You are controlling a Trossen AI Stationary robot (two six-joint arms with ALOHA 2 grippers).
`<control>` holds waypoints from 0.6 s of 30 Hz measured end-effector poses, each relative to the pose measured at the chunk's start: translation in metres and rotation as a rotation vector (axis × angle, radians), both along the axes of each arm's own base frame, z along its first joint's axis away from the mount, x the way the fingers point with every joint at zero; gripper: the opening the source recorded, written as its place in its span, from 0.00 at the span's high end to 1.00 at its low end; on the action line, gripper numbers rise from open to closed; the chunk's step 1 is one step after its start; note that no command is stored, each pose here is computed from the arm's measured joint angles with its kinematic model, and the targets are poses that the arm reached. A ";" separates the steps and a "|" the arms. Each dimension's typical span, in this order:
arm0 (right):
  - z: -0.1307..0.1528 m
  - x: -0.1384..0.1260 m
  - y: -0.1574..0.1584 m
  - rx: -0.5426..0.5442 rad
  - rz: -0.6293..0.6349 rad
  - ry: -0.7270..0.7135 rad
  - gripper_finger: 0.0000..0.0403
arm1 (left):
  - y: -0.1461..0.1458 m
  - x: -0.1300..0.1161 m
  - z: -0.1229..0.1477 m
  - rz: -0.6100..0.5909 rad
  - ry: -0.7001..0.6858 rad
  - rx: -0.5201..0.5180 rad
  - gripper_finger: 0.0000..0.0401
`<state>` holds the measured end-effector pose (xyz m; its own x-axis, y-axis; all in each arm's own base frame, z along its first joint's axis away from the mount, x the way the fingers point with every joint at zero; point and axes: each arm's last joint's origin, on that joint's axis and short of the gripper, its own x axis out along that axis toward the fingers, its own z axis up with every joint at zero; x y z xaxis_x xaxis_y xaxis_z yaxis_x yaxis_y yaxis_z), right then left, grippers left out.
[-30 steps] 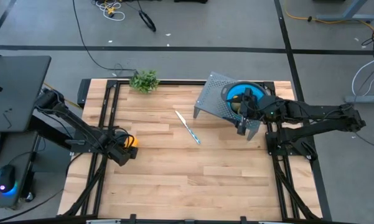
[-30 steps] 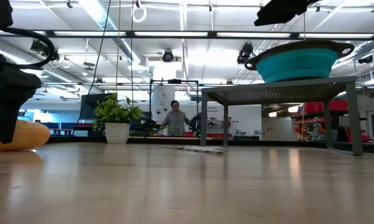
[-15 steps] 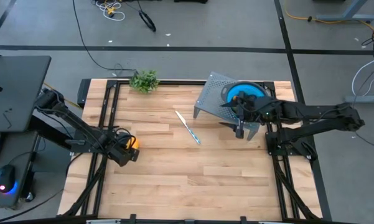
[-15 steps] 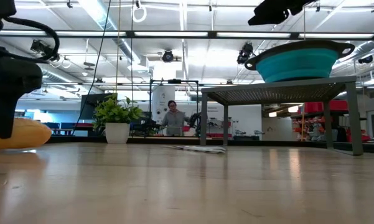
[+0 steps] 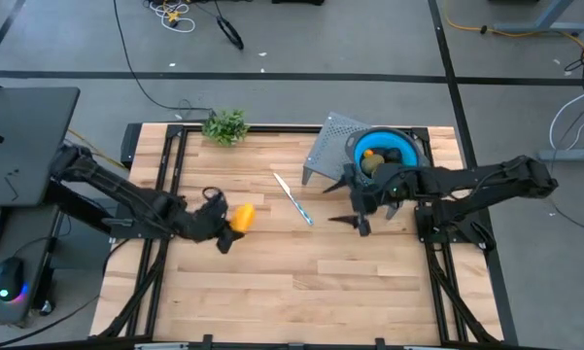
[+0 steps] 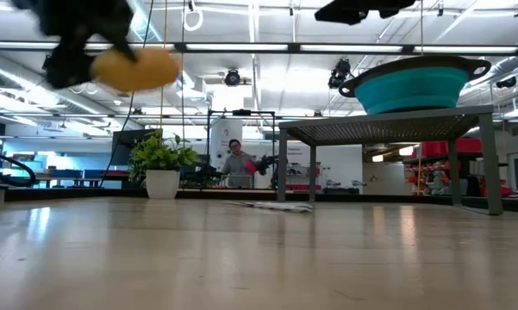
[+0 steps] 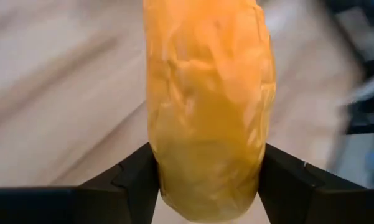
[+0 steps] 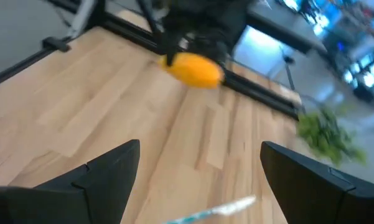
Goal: Pick & Place Fruit
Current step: Put the mango into the blue strainer bowl on the shelf
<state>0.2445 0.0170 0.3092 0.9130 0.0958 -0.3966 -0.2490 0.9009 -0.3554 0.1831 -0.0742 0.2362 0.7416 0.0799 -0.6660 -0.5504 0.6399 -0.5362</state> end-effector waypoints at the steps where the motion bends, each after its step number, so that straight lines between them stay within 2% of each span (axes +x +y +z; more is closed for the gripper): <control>1: -0.001 0.002 0.004 -0.025 0.025 -0.003 0.15 | 0.002 0.006 0.010 -0.020 -0.051 0.022 0.43; 4: -0.004 0.007 0.016 -0.084 0.089 -0.024 0.15 | 0.010 0.023 0.034 -0.024 -0.146 0.073 0.43; 7: -0.003 0.010 0.026 -0.123 0.141 -0.062 0.15 | 0.016 0.041 0.044 -0.071 -0.125 0.091 0.43; 12: 0.002 0.012 0.035 -0.134 0.171 -0.127 0.15 | 0.018 0.085 0.040 -0.218 -0.035 0.088 0.43; 18: -0.005 0.018 0.041 -0.172 0.212 -0.113 0.15 | 0.020 0.141 0.037 -0.414 -0.018 -0.002 0.43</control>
<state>0.2623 0.0583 0.3037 0.9190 0.2296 -0.3205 -0.3757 0.7568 -0.5349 0.3239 -0.0546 0.2729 0.7225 -0.2294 -0.6522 -0.2369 0.8040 -0.5453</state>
